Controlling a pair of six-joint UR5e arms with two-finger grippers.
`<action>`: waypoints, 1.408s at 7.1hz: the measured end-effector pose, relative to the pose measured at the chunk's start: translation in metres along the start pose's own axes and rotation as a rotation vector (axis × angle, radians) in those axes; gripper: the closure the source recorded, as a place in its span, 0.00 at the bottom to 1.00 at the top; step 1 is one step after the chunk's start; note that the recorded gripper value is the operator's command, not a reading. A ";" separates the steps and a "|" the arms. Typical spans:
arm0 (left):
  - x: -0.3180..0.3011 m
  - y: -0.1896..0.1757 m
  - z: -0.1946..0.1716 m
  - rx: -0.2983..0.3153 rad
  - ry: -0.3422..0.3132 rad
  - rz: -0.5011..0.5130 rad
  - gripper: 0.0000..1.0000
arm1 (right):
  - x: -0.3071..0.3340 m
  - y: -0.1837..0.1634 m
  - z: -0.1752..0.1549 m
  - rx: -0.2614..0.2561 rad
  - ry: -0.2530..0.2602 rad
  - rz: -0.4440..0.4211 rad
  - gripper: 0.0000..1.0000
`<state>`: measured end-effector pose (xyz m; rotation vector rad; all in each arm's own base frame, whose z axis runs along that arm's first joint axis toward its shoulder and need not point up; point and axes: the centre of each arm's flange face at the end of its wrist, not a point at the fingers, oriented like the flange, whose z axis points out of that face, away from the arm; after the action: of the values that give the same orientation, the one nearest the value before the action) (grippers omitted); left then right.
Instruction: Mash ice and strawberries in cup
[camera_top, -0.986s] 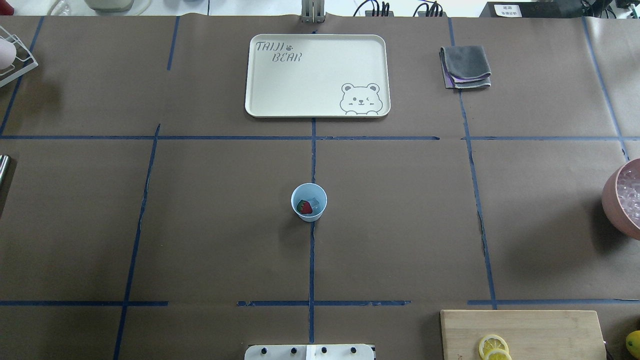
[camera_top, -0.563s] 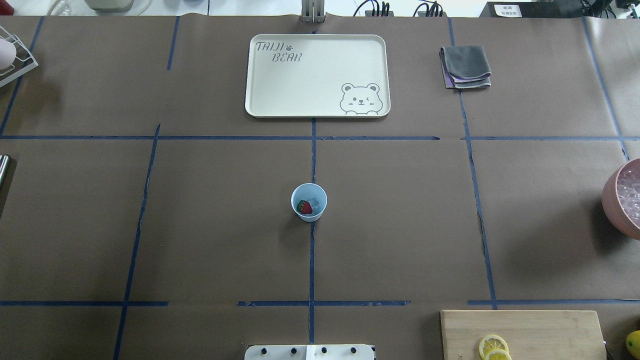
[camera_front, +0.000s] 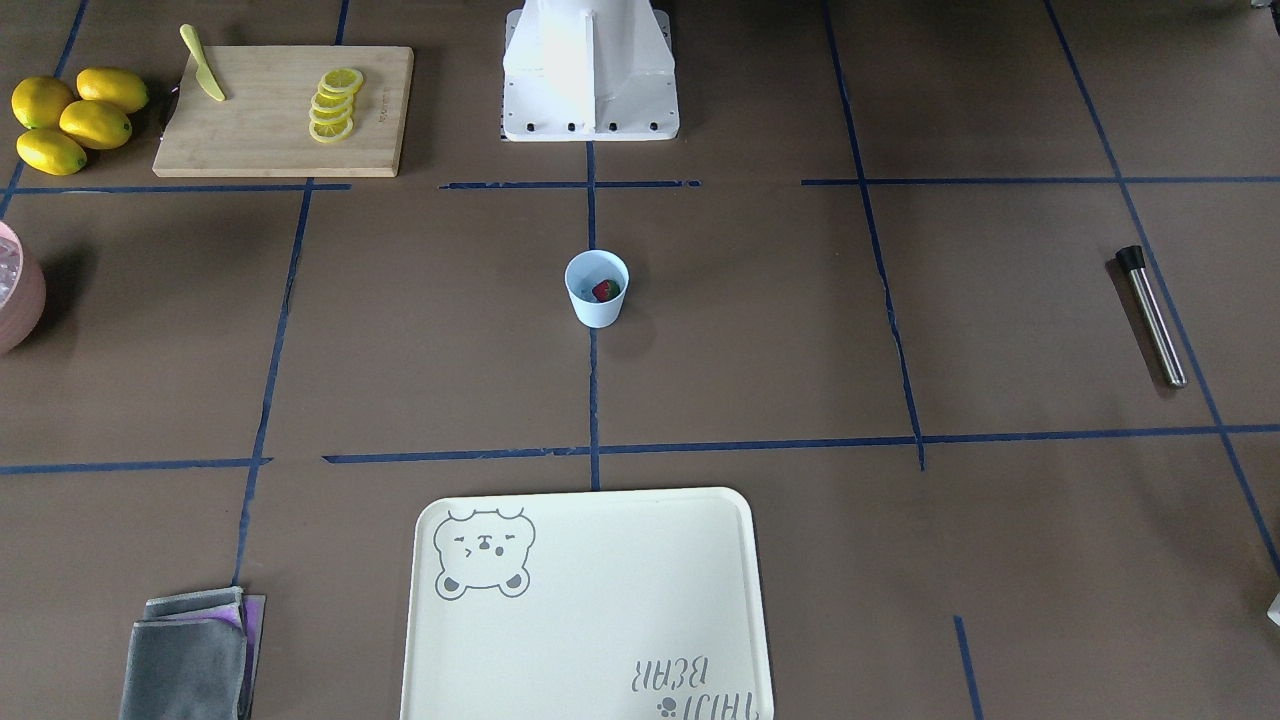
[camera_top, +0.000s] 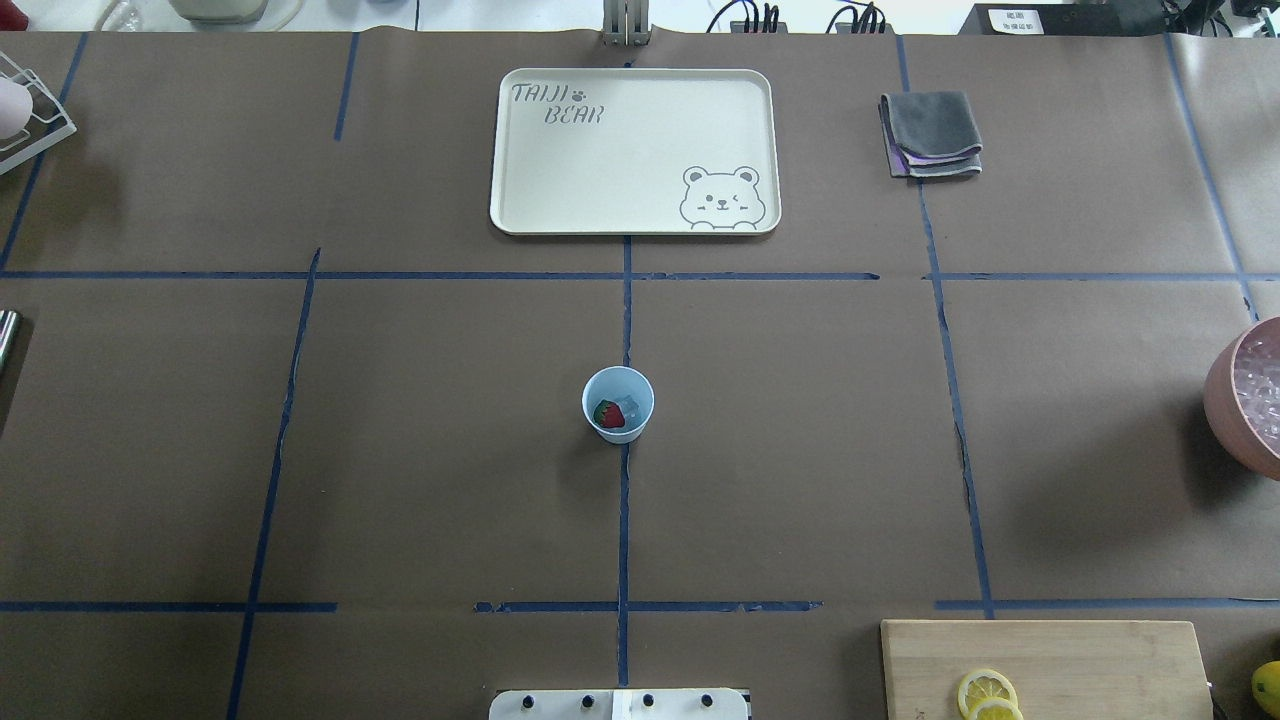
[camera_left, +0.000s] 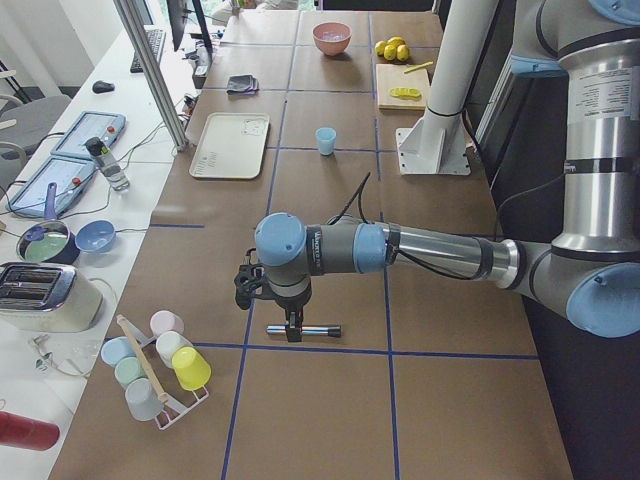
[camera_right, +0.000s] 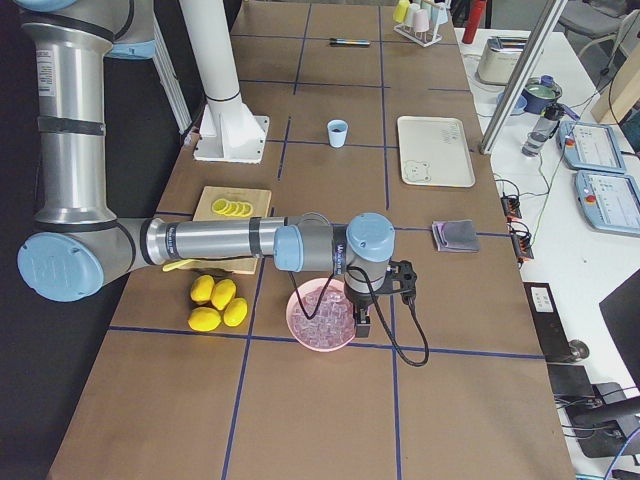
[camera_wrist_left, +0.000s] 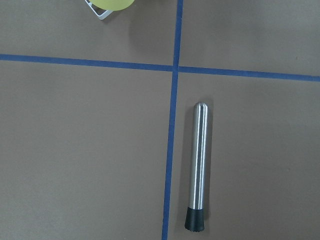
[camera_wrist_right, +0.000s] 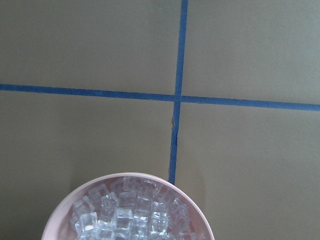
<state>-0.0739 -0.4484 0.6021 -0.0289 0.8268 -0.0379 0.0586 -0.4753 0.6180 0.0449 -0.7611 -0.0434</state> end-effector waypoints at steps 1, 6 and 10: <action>0.000 0.000 0.003 -0.006 -0.004 0.001 0.00 | 0.001 0.000 0.001 0.000 0.001 -0.003 0.00; 0.002 0.000 0.012 -0.032 -0.106 0.091 0.00 | 0.001 0.001 0.001 0.002 0.007 -0.012 0.00; -0.004 0.000 0.025 -0.066 -0.117 0.109 0.00 | 0.000 0.001 0.001 0.004 0.008 -0.014 0.00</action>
<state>-0.0579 -0.4479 0.6215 -0.0477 0.7118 0.0927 0.0584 -0.4746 0.6189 0.0539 -0.7530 -0.0548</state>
